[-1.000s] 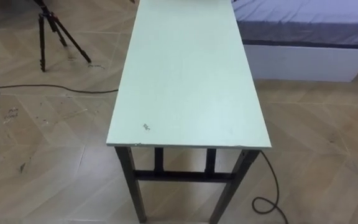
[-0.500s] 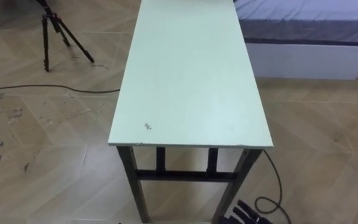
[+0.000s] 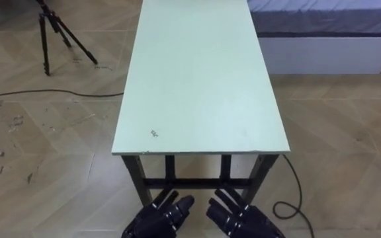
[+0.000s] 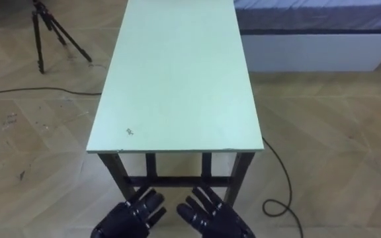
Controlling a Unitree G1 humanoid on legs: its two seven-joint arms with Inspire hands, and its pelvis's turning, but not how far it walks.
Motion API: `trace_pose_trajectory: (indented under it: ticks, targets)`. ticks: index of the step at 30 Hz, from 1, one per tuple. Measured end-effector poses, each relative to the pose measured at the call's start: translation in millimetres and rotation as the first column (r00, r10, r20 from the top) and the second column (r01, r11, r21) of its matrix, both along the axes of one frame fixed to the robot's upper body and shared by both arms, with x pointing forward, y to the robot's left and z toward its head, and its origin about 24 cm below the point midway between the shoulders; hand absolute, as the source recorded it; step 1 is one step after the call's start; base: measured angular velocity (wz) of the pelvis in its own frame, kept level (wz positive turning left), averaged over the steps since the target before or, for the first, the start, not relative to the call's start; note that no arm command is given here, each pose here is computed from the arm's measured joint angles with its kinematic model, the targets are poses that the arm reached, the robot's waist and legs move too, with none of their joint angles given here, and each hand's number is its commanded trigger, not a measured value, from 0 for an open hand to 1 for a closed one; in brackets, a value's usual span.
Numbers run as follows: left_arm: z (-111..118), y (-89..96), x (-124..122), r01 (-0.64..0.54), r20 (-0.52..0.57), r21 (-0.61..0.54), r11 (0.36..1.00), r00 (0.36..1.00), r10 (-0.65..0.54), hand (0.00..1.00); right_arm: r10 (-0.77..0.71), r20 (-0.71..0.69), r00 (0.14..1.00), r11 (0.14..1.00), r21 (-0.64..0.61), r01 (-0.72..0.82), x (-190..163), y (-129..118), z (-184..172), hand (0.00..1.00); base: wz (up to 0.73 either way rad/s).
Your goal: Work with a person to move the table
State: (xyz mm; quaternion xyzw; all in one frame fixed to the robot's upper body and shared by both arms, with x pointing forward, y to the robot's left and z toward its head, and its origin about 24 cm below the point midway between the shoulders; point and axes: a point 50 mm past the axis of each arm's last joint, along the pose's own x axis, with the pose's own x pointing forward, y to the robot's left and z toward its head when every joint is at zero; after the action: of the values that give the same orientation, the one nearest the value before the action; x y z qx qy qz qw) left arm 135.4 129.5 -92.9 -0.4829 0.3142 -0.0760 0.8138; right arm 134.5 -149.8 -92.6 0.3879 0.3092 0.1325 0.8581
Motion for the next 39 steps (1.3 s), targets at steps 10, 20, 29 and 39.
trace_pose_trajectory:
  ticks: [10, 20, 29, 39]
  targets:
    - [14, 3.4, 28, -0.028, 0.044, 0.011, 1.000, 0.999, 0.027, 0.00, -0.013, 0.042, 0.999, 1.000, -0.010, 0.013, 33, 2, 12, 0.00, 0.02]
    - [18, 20.4, 44, -0.118, 0.020, 0.068, 0.991, 0.993, 0.116, 0.00, -0.033, 0.061, 0.998, 0.997, -0.061, 0.037, 53, 0, 20, 0.00, -0.01]
    - [18, 35.1, 55, -0.176, -0.057, 0.132, 0.976, 0.981, 0.184, 0.00, -0.110, 0.053, 0.993, 0.992, -0.049, 0.113, 73, -7, 30, 0.00, -0.01]
    - [23, 32.0, 70, -0.166, -0.080, 0.132, 0.977, 0.981, 0.177, 0.00, -0.175, 0.011, 0.984, 0.985, -0.005, 0.175, 79, -12, 33, 0.00, 0.00]
